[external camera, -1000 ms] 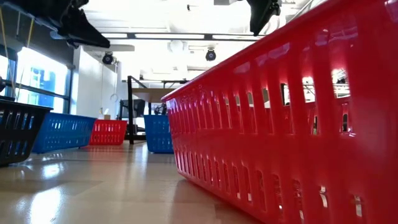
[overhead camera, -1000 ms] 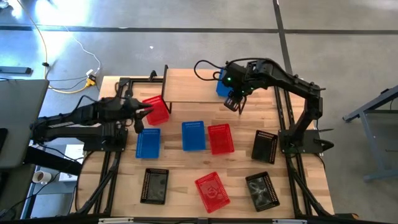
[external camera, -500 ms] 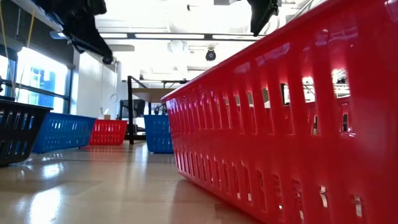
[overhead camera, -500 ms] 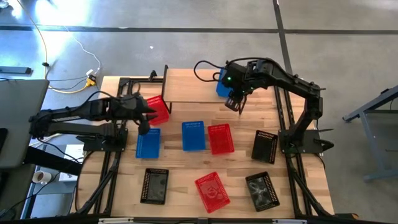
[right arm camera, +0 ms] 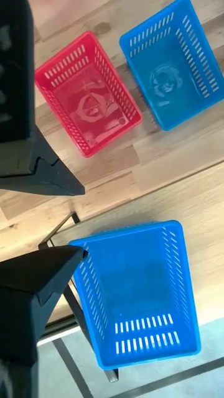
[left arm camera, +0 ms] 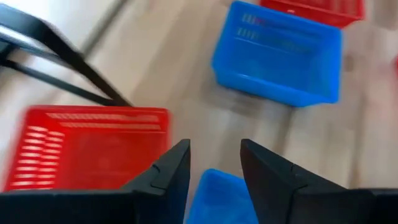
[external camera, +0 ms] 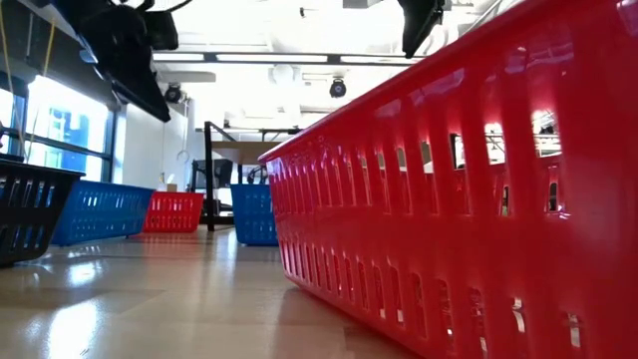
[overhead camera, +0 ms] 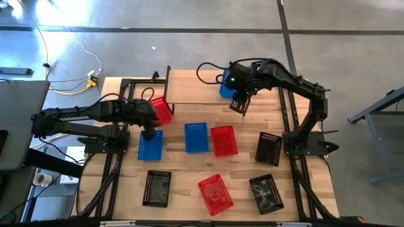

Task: Stack baskets on shelf by color
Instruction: Put the left black bin on the shelf

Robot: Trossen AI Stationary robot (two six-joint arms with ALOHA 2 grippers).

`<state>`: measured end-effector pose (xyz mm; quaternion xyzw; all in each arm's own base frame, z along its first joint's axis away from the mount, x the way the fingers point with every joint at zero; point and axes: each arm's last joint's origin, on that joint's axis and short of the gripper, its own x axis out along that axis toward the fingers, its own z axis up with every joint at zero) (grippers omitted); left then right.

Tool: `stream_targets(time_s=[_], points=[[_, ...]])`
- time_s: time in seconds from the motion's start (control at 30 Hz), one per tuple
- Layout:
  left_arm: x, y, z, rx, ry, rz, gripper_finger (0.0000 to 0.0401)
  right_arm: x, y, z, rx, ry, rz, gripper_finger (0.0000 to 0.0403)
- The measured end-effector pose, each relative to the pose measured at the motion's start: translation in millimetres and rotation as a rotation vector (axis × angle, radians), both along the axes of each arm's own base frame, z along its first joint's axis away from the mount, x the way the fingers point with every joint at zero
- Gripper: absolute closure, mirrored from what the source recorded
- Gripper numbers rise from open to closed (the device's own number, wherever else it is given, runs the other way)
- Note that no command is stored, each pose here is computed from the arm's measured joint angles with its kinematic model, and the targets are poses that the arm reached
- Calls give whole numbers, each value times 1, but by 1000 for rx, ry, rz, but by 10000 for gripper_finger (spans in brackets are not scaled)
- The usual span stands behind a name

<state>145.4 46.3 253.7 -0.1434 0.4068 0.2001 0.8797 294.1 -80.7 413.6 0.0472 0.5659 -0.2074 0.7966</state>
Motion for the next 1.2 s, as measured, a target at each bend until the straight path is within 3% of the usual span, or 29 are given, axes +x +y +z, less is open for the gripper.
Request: stream_targets(time_s=[0.43, 0.63, 0.9, 1.2], points=[[12, -36, -14, -287, 99, -232, 272, 0, 0, 0, -15, 10, 37, 277], [12, -61, -14, -386, 124, -259, 272, 0, 0, 0, -17, 8, 40, 277], [11, -90, -15, -393, 145, -319, 272, 1, 0, 0, -19, 2, 41, 277], [29, -113, -26, -407, 156, -386, 272, 2, -1, 1, -27, 0, 60, 277]])
